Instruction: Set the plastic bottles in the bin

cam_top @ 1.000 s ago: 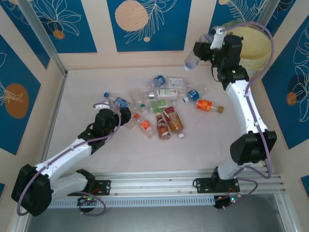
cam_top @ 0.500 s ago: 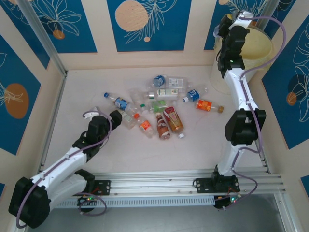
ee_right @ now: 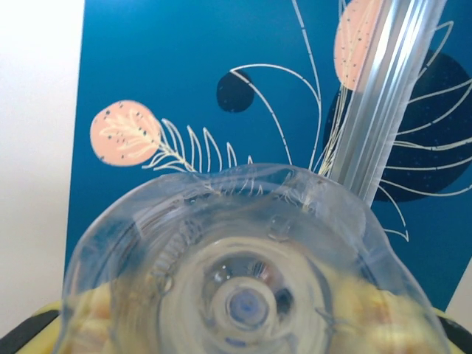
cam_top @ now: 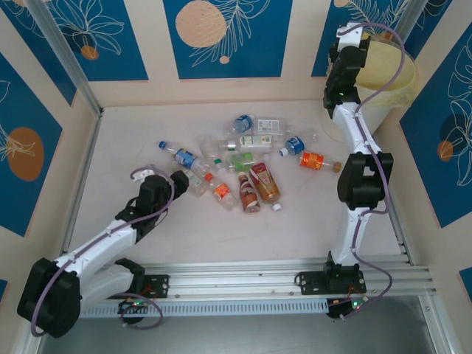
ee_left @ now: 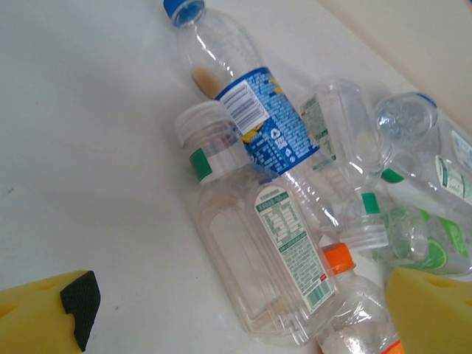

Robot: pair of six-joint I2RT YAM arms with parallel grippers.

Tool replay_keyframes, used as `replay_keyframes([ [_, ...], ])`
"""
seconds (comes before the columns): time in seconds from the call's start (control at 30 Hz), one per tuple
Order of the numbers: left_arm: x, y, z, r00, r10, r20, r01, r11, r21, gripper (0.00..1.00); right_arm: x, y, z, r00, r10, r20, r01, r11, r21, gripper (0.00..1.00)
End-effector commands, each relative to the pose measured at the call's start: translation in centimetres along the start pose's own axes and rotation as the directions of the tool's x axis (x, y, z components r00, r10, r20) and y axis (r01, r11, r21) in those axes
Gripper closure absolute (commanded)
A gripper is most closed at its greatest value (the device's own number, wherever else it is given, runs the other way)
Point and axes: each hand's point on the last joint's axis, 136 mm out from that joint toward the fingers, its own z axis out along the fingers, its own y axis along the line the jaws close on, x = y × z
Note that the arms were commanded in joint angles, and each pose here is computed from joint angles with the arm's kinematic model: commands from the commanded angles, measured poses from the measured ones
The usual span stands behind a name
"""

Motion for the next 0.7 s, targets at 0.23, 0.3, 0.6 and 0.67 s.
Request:
replay_keyframes([
  [0.23,-0.6,-1.0,0.5,1.0,-0.023,-0.004,0.023,0.999,0.026,0.0,-1.4,0.8,-2.0,0.992,-0.126,0.007,0.126,0.992,0.025,0.76],
  [0.3,-0.4,-0.9,0.6,1.0,-0.023,-0.008,0.024,1.0,0.021,0.0,0.0,1.4,-2.2,0.991,-0.132,-0.024,0.132,0.991,0.001,0.75],
  [0.6,0.1,-0.5,1.2,0.999,-0.022,-0.032,0.022,1.0,0.002,0.0,9.2,1.1,-1.2,0.896,0.016,-0.445,-0.072,0.991,-0.109,0.73],
  [0.67,0.2,-0.4,1.3,0.999,-0.024,-0.036,0.024,1.0,0.001,0.0,9.7,0.8,-1.4,0.86,0.058,-0.507,-0.141,0.982,-0.128,0.72],
])
